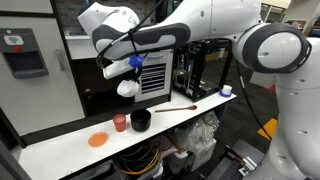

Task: Pour the contents from the white bowl into the black cup then put the white bowl on the shelf

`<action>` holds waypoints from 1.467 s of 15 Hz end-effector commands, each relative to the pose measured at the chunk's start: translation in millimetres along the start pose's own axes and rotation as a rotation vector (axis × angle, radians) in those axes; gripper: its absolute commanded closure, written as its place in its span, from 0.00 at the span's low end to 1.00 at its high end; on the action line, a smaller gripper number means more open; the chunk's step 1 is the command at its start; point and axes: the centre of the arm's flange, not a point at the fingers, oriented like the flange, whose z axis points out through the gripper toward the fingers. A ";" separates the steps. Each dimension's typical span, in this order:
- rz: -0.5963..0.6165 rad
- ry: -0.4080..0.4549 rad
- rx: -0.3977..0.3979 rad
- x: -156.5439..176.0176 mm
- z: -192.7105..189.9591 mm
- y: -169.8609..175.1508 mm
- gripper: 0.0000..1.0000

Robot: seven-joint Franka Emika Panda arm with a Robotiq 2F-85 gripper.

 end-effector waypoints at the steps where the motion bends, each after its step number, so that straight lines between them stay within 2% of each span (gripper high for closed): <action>1: 0.162 -0.014 0.112 1.2 -4.8 6.3 0.99; 8: 0.373 0.019 0.204 -12.7 -9.4 -3.2 0.99; 14: 0.556 0.016 0.260 -19.7 -4.7 3.3 0.99; 22: 0.674 -0.028 0.310 -14.0 30.3 7.2 0.99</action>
